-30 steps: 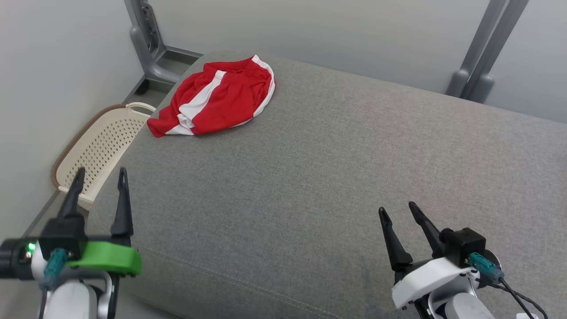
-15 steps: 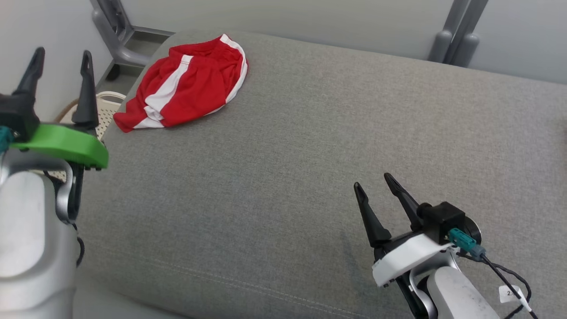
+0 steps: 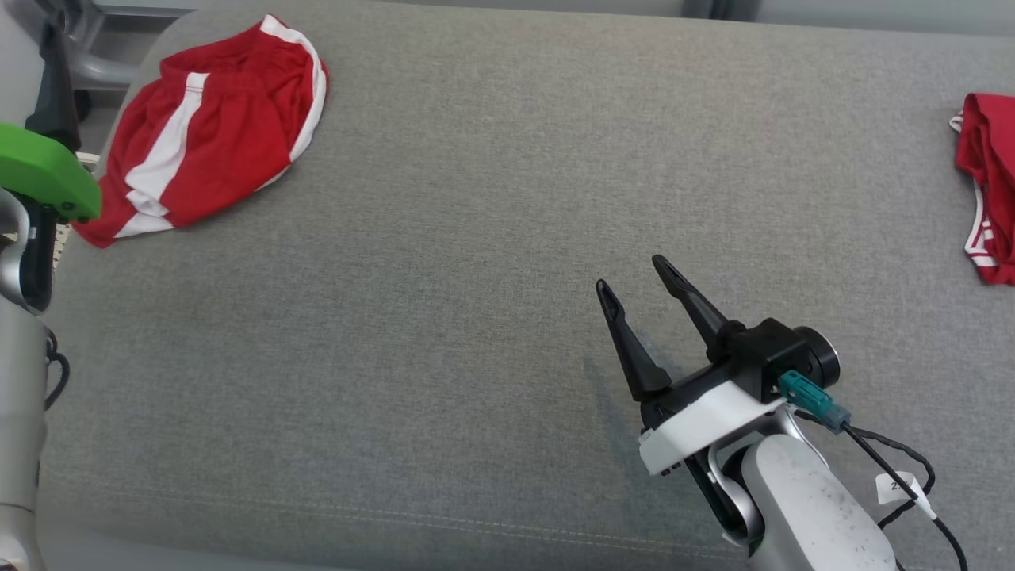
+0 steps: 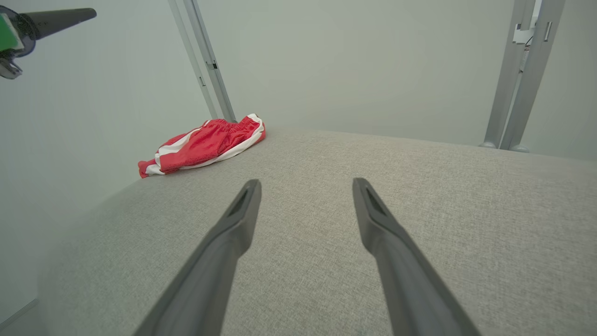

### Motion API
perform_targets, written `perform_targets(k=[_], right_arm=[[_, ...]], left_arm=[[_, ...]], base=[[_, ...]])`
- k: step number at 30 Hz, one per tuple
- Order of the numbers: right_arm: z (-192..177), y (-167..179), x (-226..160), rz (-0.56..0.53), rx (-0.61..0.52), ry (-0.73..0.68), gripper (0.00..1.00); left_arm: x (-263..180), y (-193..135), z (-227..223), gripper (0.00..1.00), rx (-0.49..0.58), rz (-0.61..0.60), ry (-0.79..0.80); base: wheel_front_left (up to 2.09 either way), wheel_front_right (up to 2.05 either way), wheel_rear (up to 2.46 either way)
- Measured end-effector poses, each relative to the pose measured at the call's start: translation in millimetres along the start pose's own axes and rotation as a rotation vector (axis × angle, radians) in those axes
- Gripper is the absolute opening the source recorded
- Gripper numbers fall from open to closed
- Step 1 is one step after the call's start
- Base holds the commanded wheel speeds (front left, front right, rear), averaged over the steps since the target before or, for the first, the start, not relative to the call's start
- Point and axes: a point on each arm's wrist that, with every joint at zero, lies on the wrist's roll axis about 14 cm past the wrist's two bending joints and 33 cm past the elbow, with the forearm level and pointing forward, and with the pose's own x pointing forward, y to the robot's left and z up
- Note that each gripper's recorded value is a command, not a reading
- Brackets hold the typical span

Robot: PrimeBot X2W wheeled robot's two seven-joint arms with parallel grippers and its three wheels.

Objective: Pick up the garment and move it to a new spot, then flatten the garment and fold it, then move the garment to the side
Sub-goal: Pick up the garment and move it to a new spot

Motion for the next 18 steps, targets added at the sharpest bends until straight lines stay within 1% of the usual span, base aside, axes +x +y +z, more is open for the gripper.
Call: perform_targets(k=[3,7,9,13,18], right_arm=[[-2,-10,-1,-0.021,-0.003,0.003,1.0],[-8,-26,-2,-0.056,-0.003,0.012,1.0],[-11,-34,-3,-0.075,-0.006,0.017,1.0],[-19,-47,-3,-0.1,-0.01,0.033,1.0],[-26,-64,-6,-0.133,-0.019,0.044,1.0]], left_arm=[[17,-6,-14,1.0,0.014,-0.021,0.052],[38,-15,-36,1.0,-0.002,-0.035,0.13],[46,-18,-50,1.0,0.018,-0.044,0.177],[65,-26,-72,1.0,0.007,-0.05,0.239],[75,-34,-114,1.0,0.007,-0.052,0.351]], base=[[0.0,0.0,0.0],[0.0,0.0,0.0],[0.0,0.0,0.0],[0.0,0.0,0.0],[0.0,0.0,0.0]])
